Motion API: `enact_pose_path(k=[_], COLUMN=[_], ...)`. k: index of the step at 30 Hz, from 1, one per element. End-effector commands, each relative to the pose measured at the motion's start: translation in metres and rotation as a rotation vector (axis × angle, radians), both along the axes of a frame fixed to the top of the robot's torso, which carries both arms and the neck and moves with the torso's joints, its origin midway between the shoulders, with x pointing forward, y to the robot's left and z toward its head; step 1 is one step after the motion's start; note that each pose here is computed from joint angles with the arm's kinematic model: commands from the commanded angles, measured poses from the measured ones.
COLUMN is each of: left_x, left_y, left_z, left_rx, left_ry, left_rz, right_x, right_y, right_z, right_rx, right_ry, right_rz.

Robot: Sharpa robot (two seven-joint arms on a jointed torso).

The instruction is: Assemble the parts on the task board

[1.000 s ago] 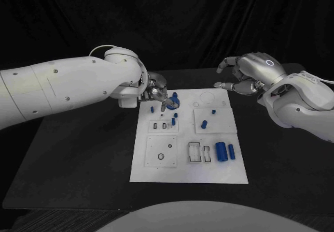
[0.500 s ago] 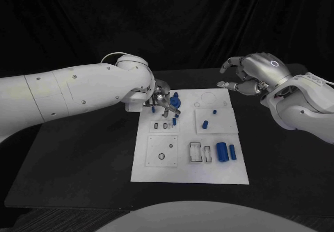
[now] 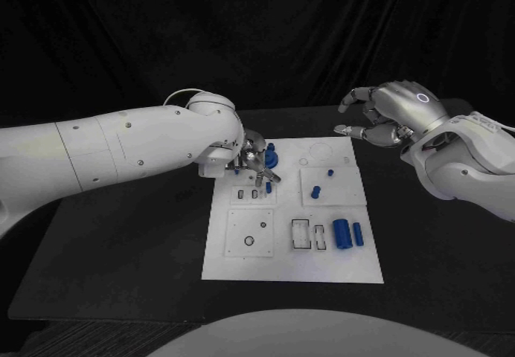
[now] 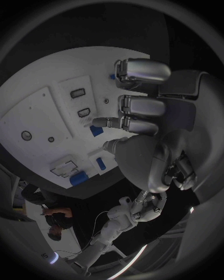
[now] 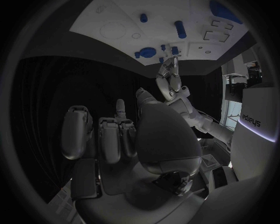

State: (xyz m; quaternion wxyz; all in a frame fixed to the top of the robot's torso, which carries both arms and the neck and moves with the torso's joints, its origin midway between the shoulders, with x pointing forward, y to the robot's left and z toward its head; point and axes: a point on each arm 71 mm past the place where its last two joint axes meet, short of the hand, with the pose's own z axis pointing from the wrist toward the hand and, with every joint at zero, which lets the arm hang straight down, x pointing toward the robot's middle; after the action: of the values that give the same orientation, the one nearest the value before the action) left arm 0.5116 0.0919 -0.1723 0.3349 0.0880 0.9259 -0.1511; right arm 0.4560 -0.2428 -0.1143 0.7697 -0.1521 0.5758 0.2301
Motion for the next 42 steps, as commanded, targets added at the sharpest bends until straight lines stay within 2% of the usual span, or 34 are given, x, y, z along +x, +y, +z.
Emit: enact_pose_path(k=[1, 7, 17, 42], left_x=[-0.0014, -0.0009, -0.0009, -0.0008], left_y=[-0.003, -0.003, -0.007, -0.010], left_z=[-0.0040, -0.0103, -0.0161, -0.0212], left_rx=[0.000, 0.004, 0.001, -0.001], left_ry=[0.013, 0.024, 0.031, 0.044], left_rz=[-0.011, -0.006, -0.007, -0.015], right_x=[0.000, 0.000, 0.001, 0.003], right_y=[0.000, -0.001, -0.002, -0.005], right_z=[0.000, 0.000, 0.000, -0.001], right_rx=[0.007, 0.005, 0.001, -0.001], right_ry=[-0.014, -0.011, -0.008, -0.005], right_rz=[-0.006, -0.010, -0.015, -0.028])
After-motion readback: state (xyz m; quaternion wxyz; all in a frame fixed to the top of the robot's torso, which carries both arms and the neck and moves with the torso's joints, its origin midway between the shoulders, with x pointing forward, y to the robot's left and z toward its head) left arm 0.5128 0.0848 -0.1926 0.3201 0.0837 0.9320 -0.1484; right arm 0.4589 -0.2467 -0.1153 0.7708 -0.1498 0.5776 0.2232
